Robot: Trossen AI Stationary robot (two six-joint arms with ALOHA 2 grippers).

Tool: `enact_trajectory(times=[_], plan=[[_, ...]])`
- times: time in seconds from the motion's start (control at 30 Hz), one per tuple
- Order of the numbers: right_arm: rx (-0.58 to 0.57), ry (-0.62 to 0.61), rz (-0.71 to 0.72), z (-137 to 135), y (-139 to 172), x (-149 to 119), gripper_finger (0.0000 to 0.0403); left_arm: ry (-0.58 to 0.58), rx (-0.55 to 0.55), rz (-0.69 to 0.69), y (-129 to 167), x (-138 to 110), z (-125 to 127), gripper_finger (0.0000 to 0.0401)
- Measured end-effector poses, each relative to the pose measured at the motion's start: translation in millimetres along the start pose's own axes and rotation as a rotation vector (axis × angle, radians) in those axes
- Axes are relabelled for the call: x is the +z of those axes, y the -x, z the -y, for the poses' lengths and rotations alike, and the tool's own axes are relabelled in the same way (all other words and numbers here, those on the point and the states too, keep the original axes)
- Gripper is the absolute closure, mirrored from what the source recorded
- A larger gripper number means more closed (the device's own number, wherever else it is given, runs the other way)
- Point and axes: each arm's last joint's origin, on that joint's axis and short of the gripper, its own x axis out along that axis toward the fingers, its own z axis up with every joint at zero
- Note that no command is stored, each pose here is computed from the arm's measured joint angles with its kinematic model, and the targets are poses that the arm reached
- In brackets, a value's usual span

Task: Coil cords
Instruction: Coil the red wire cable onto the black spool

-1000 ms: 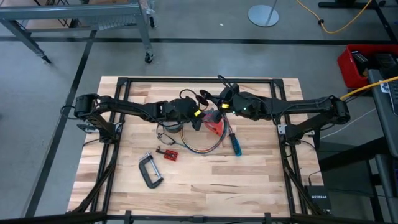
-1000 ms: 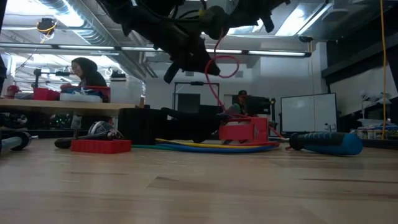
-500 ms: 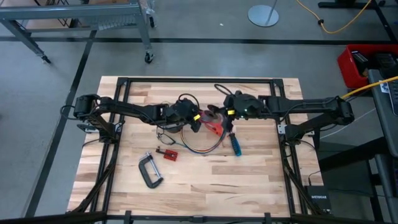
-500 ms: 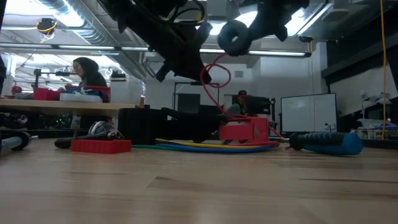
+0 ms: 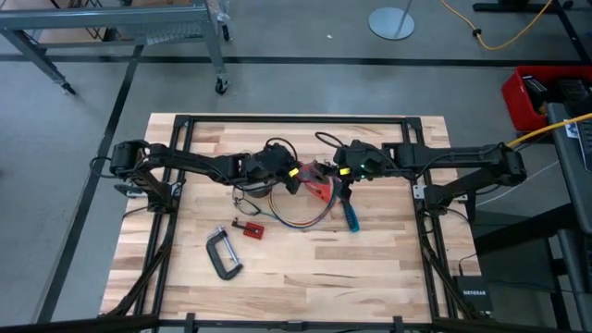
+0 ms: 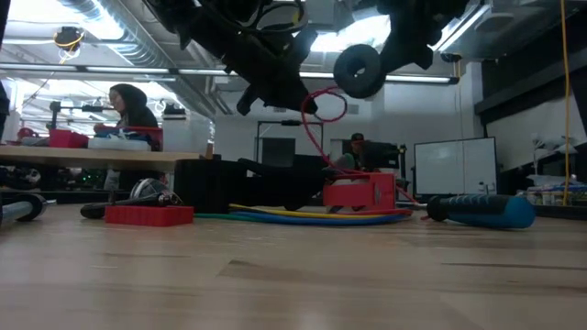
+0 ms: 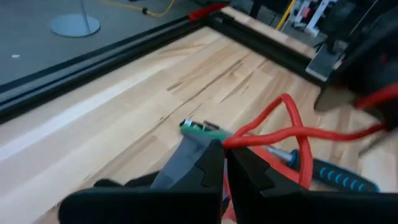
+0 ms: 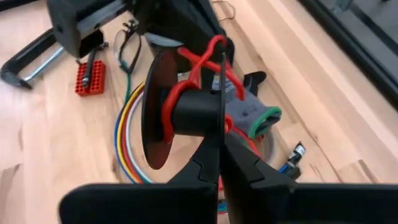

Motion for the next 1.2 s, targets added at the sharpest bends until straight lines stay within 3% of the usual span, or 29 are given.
enact_trajectory(times=[0.23, 0.57, 0.9, 1.07, 1.2], plan=[[-0.029, 0.003, -0.078, 2, 0, -8, 0.0398, -0.026, -0.021, 0.049, 0, 5, 2, 0.0395], [-0.031, -0.003, -0.104, 3, 1, -10, 0.0398, -0.211, -0.080, 0.034, 0, 4, 4, 0.0378], [-0.057, 0.011, -0.198, 6, 2, -19, 0.0398, -0.218, -0.074, 0.003, -3, 4, -3, 0.0279], [-0.036, 0.008, -0.222, 5, 2, -21, 0.0398, -0.191, -0.031, 0.005, -8, 10, -18, 0.0266], [-0.005, 0.005, -0.247, 5, 3, -23, 0.0398, -0.105, -0.024, 0.001, -11, 13, -25, 0.0270]])
